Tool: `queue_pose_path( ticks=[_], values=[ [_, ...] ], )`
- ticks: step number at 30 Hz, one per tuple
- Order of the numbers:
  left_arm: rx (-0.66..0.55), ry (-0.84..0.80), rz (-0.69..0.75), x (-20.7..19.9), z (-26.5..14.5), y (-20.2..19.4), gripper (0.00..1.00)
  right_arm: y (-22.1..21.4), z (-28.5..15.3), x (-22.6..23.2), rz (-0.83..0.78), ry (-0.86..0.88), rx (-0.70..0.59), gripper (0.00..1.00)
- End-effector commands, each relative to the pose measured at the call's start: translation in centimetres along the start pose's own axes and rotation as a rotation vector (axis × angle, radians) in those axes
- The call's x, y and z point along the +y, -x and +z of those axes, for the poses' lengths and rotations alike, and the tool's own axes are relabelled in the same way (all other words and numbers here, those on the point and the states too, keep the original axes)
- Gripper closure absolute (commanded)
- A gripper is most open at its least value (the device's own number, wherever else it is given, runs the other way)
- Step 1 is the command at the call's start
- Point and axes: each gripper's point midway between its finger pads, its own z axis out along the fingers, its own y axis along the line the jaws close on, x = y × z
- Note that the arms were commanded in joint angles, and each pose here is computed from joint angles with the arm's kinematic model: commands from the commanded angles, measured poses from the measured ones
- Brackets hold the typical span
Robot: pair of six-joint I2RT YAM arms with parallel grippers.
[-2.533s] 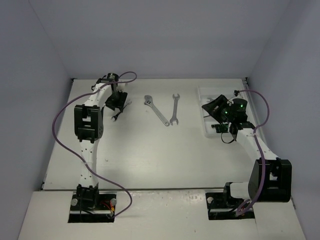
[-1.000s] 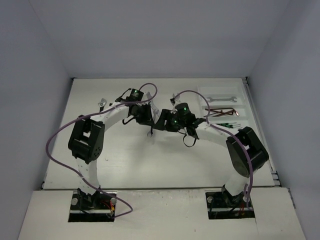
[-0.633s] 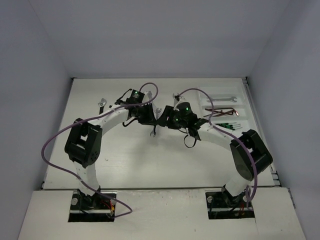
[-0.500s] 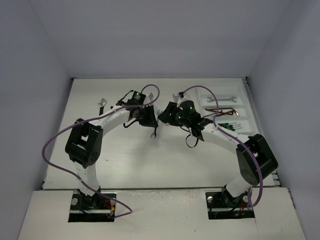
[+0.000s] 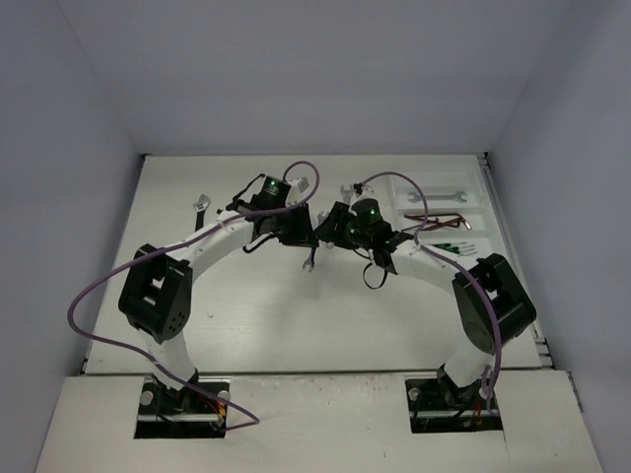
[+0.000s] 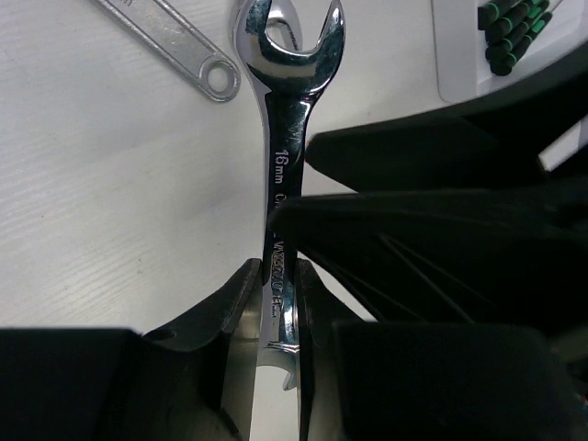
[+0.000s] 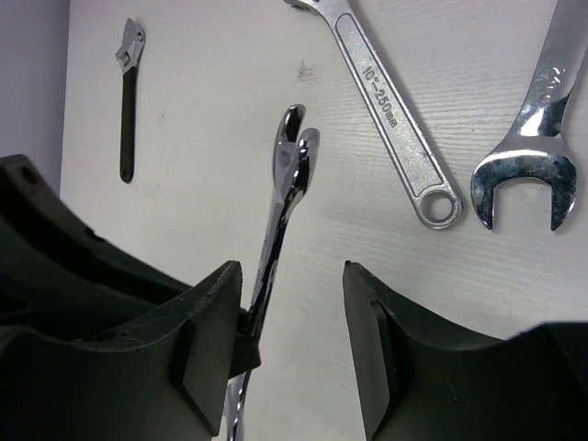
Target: Sort the tools into containers
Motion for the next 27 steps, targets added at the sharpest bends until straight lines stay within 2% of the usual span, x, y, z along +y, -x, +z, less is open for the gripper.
queue_pose_path(
  ticks=[1, 4, 7, 12, 15, 16, 18, 20, 23, 27],
  values=[
    [-0.119, -0.123, 0.100, -4.8, -3.5, 2.8, 1.00, 3.9, 0.3, 3.1, 0.001, 0.077, -0.110, 0.56],
    [-0.117, -0.130, 0.108, -5.2, -3.6, 2.7, 1.00, 4.0, 0.7, 3.2, 0.005, 0.081, -0.108, 0.61],
    [-0.110, -0.136, 0.117, -5.5, -3.5, 2.6, 1.00, 4.1, 1.0, 3.4, 0.009, 0.091, -0.107, 0.73],
    [-0.096, -0.130, 0.132, -5.6, -3.0, 2.4, 1.00, 4.2, 1.1, 3.3, 0.019, 0.097, -0.110, 0.98],
    [-0.093, -0.110, 0.134, -5.3, -3.0, 2.3, 0.99, 4.9, 0.8, 2.4, 0.038, 0.079, -0.132, 1.00],
    [-0.091, -0.088, 0.132, -4.9, -2.9, 2.2, 0.94, 5.5, 0.5, 1.6, 0.058, 0.065, -0.149, 1.00],
    [-0.108, -0.039, 0.137, -4.1, -3.1, 2.6, 0.73, 7.1, -0.4, 0.2, 0.106, 0.046, -0.190, 1.00],
    [-0.119, 0.008, 0.137, -3.4, -3.6, 2.7, 0.58, 9.3, -1.5, -2.6, 0.161, 0.003, -0.245, 1.00],
    [-0.152, 0.081, 0.139, -2.2, -4.5, 2.9, 0.51, 12.9, -3.8, -5.2, 0.210, -0.036, -0.345, 1.00],
    [-0.191, 0.178, 0.132, -0.5, -5.9, 2.9, 0.48, 18.7, -7.8, -12.3, 0.355, -0.161, -0.531, 1.00]
  ],
)
